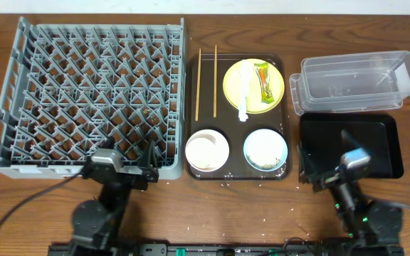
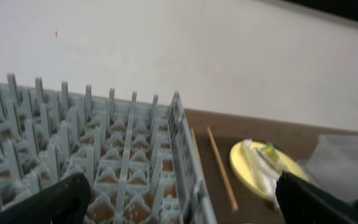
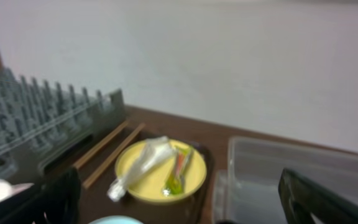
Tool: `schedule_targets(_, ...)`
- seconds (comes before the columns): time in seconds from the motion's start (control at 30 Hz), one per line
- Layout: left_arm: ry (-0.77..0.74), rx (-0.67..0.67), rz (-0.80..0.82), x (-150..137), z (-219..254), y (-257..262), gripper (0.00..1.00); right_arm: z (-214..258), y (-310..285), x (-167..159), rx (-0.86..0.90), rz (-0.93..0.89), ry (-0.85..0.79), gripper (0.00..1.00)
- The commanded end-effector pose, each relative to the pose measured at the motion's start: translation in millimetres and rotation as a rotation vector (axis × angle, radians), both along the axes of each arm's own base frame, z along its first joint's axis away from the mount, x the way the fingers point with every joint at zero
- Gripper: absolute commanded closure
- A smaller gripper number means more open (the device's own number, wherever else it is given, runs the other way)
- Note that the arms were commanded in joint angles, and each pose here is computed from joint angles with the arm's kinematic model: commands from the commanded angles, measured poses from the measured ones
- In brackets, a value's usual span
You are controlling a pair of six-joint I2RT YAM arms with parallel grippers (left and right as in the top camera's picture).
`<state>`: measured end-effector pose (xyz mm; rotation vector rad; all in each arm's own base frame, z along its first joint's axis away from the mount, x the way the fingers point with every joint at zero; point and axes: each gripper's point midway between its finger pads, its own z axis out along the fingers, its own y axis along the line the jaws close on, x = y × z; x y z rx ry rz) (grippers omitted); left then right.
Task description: Sort waste into correct bins and load items into the dishwasher
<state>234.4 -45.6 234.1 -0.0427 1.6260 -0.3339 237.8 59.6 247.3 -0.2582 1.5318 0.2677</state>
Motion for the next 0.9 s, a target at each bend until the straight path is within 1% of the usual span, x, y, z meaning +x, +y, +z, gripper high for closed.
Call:
schedule_targets(0.0, 0.05, 0.016, -0.008, -1, 62, -1, 0.04, 52, 7, 15, 0.052, 0.044, 0.074, 0.01)
schedule_targets(0.07, 0.161, 0.035, -0.024, 3, 71, -4, 0.04, 68, 19, 29, 0.06, 0.114, 0.149, 0.01)
schedule_targets(0.13, 0.251, 0.046, -0.052, 5, 81, -10, 0.04, 80, 35, 47, 0.104, 0.202, 0.288, 0.01)
schedule_targets(0.17, 0.309, 0.052, -0.07, 8, 88, -14, 0.04, 84, 43, 61, 0.112, 0.239, 0.379, 0.01)
schedule_targets(0.27, 0.409, 0.061, -0.095, 13, 98, -19, 0.04, 76, 57, 90, 0.098, 0.272, 0.576, 0.01)
schedule_targets(0.37, 0.468, 0.069, -0.096, 20, 96, -21, 0.04, 56, 70, 122, -0.003, 0.324, 0.693, 0.01)
schedule_targets(0.4, 0.487, 0.072, -0.096, 22, 92, -21, 0.04, 45, 72, 135, 0.004, 0.327, 0.734, 0.01)
schedule_targets(0.43, 0.495, 0.074, -0.096, 22, 90, -21, 0.04, 32, 78, 140, 0.062, 0.349, 0.802, 0.01)
schedule_targets(0.5, 0.495, 0.074, -0.096, 23, 90, -21, 0.04, 29, 96, 151, 0.11, 0.452, 0.787, 0.01)
schedule_targets(0.53, 0.495, 0.074, -0.096, 23, 90, -21, 0.04, 27, 100, 155, 0.127, 0.471, 0.792, 0.01)
schedule_targets(0.57, 0.495, 0.074, -0.096, 23, 90, -21, 0.04, 4, 108, 166, 0.139, 0.42, 0.856, 0.01)
schedule_targets(0.6, 0.495, 0.074, -0.096, 23, 90, -21, 0.04, -7, 110, 170, 0.124, 0.38, 0.881, 0.01)
schedule_targets(0.67, 0.495, 0.074, -0.096, 23, 90, -21, 0.04, -49, 113, 181, 0.027, 0.229, 0.957, 0.01)
schedule_targets(0.7, 0.495, 0.074, -0.096, 23, 90, -21, 0.04, -71, 115, 184, -0.044, 0.157, 0.98, 0.02)
schedule_targets(0.73, 0.495, 0.074, -0.096, 23, 90, -21, 0.04, -84, 116, 187, -0.085, 0.111, 0.993, 0.09)
schedule_targets(0.8, 0.495, 0.074, -0.096, 23, 90, -21, 0.04, -115, 117, 196, -0.163, -0.019, 1.011, 0.14)
schedule_targets(0.83, 0.495, 0.074, -0.096, 23, 90, -21, 0.04, -135, 118, 202, -0.199, -0.091, 1.015, 0.2)
schedule_targets(0.87, 0.495, 0.074, -0.096, 23, 90, -21, 0.04, -153, 122, 207, -0.224, -0.121, 1.016, 0.23)
